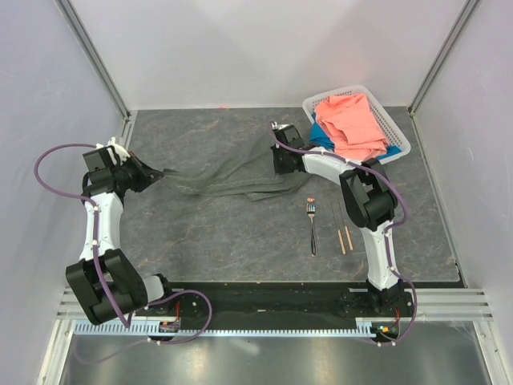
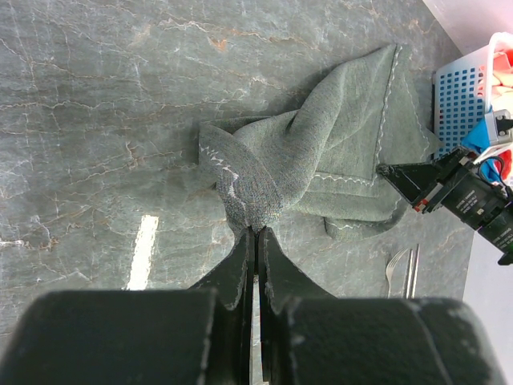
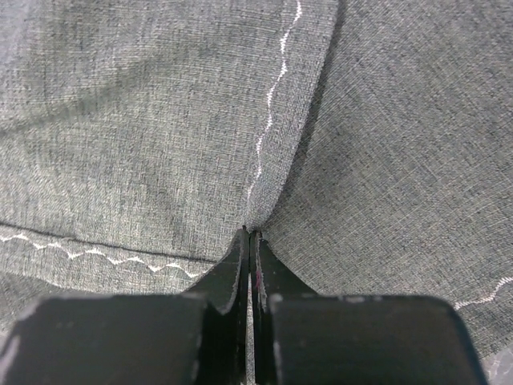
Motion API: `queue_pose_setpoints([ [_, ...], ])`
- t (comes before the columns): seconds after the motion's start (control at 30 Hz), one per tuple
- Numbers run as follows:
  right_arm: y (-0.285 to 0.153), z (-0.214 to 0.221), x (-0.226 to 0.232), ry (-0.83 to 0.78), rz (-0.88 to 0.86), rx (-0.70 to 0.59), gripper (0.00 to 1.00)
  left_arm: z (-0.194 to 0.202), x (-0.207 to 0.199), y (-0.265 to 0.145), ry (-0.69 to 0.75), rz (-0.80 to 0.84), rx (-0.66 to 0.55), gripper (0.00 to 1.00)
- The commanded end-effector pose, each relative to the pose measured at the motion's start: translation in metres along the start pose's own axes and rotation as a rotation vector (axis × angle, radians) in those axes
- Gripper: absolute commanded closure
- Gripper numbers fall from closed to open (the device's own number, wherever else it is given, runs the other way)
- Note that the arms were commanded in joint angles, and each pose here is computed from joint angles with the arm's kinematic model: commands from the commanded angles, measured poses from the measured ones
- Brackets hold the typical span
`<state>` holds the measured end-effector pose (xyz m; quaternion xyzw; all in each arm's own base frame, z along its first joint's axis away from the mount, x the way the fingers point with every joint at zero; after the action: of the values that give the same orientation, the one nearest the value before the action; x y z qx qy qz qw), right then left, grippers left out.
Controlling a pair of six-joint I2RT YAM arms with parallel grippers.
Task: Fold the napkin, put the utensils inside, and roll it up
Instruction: Flatten the napkin out
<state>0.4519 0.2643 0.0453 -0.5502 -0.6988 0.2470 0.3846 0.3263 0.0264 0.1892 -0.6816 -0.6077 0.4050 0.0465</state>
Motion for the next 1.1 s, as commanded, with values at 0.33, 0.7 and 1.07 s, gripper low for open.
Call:
queue_pose_setpoints([
  [0.33, -0.197, -0.106, 0.047, -0.086, -0.248, -0.431, 1.00, -0.075, -0.072, -0.037, 0.044, 0.101, -0.233, 0.98],
  [0.7, -0.439, -0.131, 0.037, -0.134, -0.388, -0.915, 1.00, -0.133, -0.167, -0.190, 0.187, 0.182, -0.607, 0.98],
  [1.07, -0.561, -0.133, 0.040, -0.088, -0.555, -1.141, 1.00, -0.128, -0.219, -0.295, 0.311, 0.191, -0.771, 0.98],
])
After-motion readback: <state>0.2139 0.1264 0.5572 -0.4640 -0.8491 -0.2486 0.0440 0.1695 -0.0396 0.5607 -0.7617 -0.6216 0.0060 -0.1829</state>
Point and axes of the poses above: each gripper's point midway between its finger pads, its own y axis out along the fingers, its own x axis along the line the jaws close on, z = x × y, the point moved 2 cm from there along -y, back along the fingers, and after that the axes turned 11 degrees about y, right-handed, at the moved point
